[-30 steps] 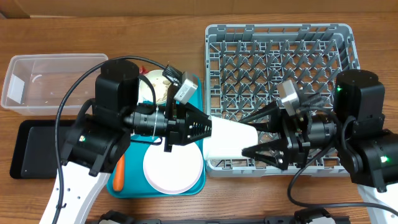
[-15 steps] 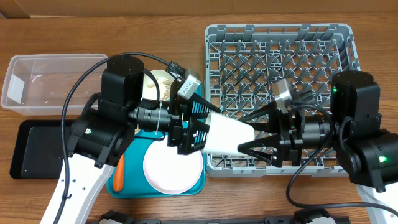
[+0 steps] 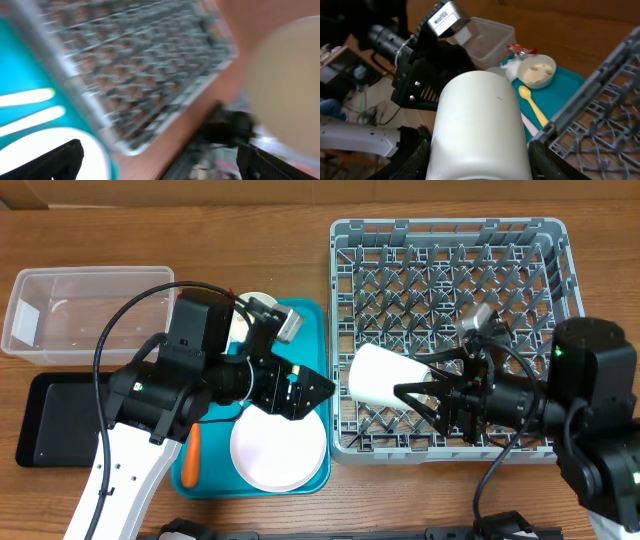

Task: Sort waste into correct bins and load items into the dishwasher rack
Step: 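Place the white cup upside down in the rack with the right gripper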

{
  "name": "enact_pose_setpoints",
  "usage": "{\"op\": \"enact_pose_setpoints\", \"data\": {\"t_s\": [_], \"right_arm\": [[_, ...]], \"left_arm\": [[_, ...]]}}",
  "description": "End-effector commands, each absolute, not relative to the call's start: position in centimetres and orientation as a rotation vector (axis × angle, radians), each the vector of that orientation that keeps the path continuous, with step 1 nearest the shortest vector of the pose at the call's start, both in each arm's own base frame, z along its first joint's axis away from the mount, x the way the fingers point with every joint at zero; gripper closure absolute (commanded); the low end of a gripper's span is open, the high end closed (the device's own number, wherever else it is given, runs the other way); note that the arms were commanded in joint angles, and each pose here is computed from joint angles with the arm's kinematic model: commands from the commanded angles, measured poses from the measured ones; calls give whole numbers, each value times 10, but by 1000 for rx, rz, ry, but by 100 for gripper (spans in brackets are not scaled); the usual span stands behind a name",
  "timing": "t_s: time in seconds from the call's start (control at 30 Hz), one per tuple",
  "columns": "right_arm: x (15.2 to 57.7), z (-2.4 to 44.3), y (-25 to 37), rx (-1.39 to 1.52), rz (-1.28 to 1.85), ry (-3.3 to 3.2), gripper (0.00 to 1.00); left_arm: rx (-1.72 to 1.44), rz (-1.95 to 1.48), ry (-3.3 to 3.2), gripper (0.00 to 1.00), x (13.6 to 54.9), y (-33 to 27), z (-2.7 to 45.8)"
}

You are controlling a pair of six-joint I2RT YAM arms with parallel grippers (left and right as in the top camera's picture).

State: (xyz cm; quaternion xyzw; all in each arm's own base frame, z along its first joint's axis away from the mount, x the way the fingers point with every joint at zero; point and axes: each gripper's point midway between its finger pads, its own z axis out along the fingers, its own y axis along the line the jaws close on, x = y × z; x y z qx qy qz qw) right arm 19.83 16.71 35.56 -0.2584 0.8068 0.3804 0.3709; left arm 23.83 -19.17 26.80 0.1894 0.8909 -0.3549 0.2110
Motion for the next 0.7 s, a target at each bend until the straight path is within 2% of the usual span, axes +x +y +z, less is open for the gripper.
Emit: {"op": "enact_pose_setpoints", "data": {"t_s": [0.0, 0.27, 0.43, 0.67], "right_arm": [[215, 345, 140, -451, 774, 2179, 61], [228, 292, 43, 371, 276, 2426, 56], [212, 262, 15, 660, 130, 2545, 56], [212, 226, -8, 826, -39, 2706, 56]], "left_arm": [[453, -694, 2522, 0, 257, -161, 254], [448, -682, 2532, 0, 257, -159, 252], [437, -687, 2534, 0, 257, -159, 253], [430, -689, 2537, 0, 256, -159, 252]]}}
